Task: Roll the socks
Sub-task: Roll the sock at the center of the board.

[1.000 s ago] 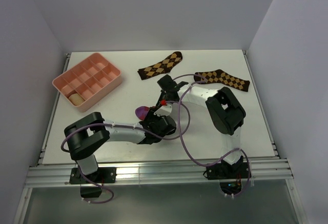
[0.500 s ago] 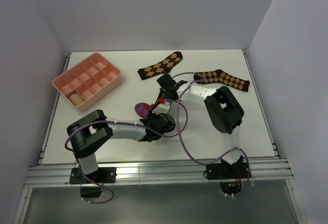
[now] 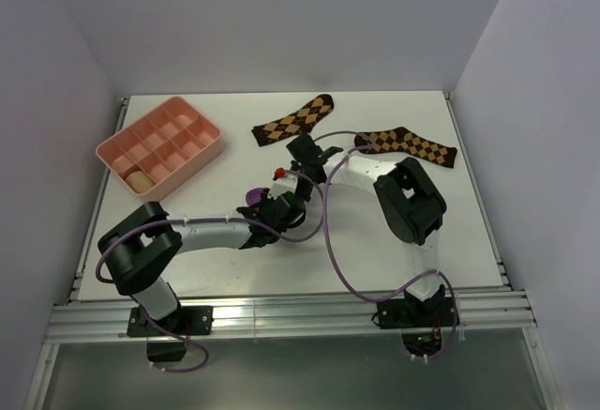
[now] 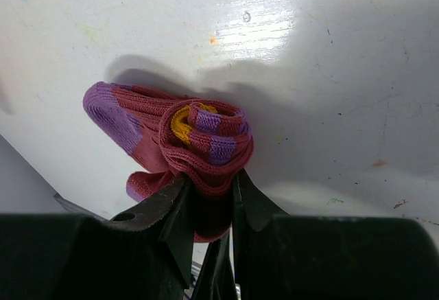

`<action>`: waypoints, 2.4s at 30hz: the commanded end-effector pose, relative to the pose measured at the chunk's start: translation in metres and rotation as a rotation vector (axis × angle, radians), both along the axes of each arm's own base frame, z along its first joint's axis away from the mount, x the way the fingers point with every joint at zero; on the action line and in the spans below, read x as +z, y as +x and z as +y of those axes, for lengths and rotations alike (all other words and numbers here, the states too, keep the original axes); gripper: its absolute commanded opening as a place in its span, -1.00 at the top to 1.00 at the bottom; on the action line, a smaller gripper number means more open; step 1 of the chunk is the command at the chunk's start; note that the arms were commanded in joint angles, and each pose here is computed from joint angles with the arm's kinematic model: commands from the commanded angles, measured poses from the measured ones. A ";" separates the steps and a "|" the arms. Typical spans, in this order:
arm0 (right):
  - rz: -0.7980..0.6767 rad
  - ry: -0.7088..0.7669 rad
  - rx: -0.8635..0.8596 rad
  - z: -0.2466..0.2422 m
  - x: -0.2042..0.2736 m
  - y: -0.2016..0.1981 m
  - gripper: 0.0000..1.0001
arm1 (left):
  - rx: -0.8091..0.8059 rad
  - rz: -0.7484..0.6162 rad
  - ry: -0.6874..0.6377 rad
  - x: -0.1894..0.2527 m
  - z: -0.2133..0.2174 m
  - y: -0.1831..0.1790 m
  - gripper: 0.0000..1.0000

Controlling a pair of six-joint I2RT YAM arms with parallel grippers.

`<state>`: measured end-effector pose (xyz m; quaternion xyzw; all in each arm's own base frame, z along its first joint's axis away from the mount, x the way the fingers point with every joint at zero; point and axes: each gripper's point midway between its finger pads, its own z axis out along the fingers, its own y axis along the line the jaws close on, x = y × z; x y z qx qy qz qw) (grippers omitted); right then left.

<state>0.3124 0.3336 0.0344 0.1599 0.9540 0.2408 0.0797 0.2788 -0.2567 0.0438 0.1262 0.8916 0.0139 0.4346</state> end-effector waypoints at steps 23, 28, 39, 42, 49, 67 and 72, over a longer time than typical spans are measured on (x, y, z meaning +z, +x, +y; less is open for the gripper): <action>0.099 0.009 0.055 0.002 -0.008 -0.022 1.00 | -0.070 -0.225 0.102 0.088 -0.007 0.011 -0.01; 0.098 0.014 0.053 0.001 -0.007 -0.021 1.00 | -0.088 -0.206 0.065 0.099 -0.013 0.002 -0.02; 0.115 0.015 0.050 -0.002 -0.012 -0.025 1.00 | -0.123 -0.164 0.077 0.073 -0.022 -0.003 -0.06; 0.117 0.016 0.049 -0.003 -0.012 -0.025 1.00 | -0.125 -0.146 0.074 0.065 -0.024 -0.004 -0.06; 0.135 0.024 0.047 -0.005 -0.016 -0.029 1.00 | -0.111 -0.097 0.083 0.037 -0.020 -0.008 -0.06; 0.144 0.036 0.062 -0.006 -0.017 -0.034 1.00 | -0.005 0.038 0.138 -0.038 0.008 -0.013 -0.01; 0.140 0.040 0.066 -0.006 -0.014 -0.033 1.00 | -0.020 0.068 0.102 -0.044 0.002 -0.017 0.23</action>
